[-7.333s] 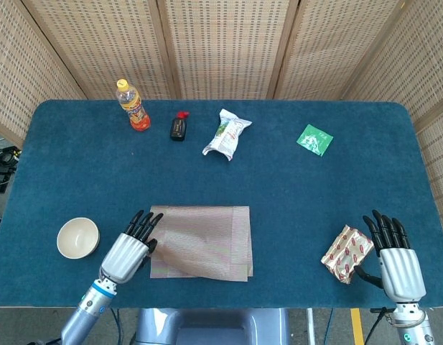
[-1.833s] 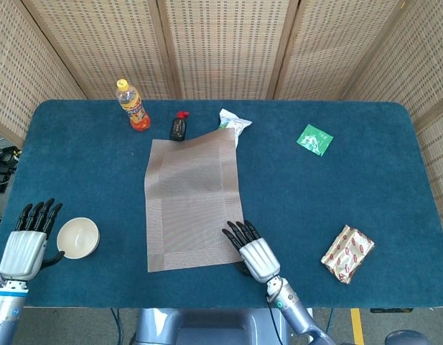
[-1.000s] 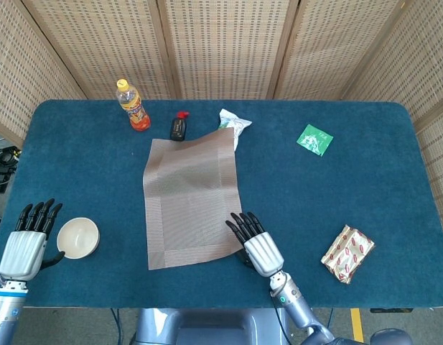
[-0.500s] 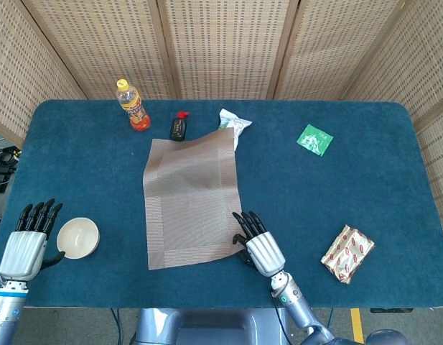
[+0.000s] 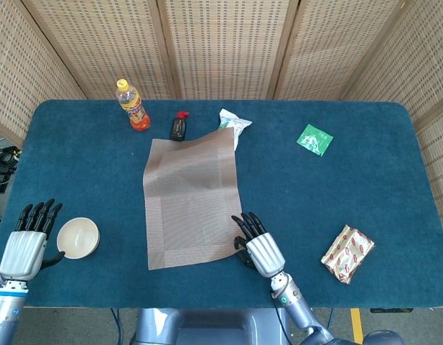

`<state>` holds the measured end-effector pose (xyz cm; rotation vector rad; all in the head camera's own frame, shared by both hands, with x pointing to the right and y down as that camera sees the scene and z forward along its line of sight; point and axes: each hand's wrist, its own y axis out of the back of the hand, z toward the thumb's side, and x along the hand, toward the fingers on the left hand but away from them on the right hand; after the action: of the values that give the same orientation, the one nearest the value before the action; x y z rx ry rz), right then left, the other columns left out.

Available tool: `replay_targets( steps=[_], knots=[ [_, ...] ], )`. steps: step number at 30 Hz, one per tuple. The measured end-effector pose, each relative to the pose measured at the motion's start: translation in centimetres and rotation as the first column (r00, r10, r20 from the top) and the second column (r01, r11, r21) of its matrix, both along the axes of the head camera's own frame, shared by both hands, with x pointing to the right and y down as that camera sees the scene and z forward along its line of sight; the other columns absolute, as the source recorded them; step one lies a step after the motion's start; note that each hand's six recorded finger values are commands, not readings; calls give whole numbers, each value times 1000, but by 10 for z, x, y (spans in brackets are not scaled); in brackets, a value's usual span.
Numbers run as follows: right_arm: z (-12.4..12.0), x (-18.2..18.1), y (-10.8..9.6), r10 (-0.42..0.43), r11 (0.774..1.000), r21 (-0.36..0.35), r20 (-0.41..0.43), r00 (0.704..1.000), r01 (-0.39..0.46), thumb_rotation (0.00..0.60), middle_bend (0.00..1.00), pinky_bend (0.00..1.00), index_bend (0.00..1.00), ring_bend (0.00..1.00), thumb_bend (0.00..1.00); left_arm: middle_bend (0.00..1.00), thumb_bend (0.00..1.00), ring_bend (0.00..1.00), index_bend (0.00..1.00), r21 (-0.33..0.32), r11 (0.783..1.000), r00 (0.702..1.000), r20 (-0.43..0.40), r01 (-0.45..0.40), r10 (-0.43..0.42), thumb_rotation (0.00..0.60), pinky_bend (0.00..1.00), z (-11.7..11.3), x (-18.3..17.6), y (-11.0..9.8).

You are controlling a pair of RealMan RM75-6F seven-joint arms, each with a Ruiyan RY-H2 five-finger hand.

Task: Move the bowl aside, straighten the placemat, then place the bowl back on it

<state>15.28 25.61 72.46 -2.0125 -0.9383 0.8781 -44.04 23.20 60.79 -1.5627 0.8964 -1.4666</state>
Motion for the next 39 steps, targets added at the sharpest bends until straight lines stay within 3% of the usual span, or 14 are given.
replay_targets(
  steps=[12, 21, 32, 39],
  knots=[
    [-7, 4, 1, -4, 1000, 11, 5, 1000, 4, 600, 148, 0, 589, 0, 613, 0, 106, 0, 0, 1, 1000, 1000, 1, -6, 6, 600, 0, 0, 2, 1],
    [-28, 18, -2, -5, 998, 63, 21, 1000, 4, 600, 138, 0, 586, 0, 606, 0, 107, 0, 0, 2, 1000, 1000, 2, -11, 11, 600, 0, 0, 3, 2],
    [-66, 59, 23, -14, 993, 119, -43, 999, 19, 600, 151, 0, 601, 0, 606, 0, 106, 0, 0, 44, 998, 999, -19, -37, 38, 600, 0, -14, 12, 4],
    [-82, 93, 22, 4, 986, 163, -122, 993, 16, 600, 158, 0, 602, 0, 607, 0, 106, 0, 0, 50, 998, 999, -28, -30, 31, 600, 0, -18, 11, 4]
  ],
)
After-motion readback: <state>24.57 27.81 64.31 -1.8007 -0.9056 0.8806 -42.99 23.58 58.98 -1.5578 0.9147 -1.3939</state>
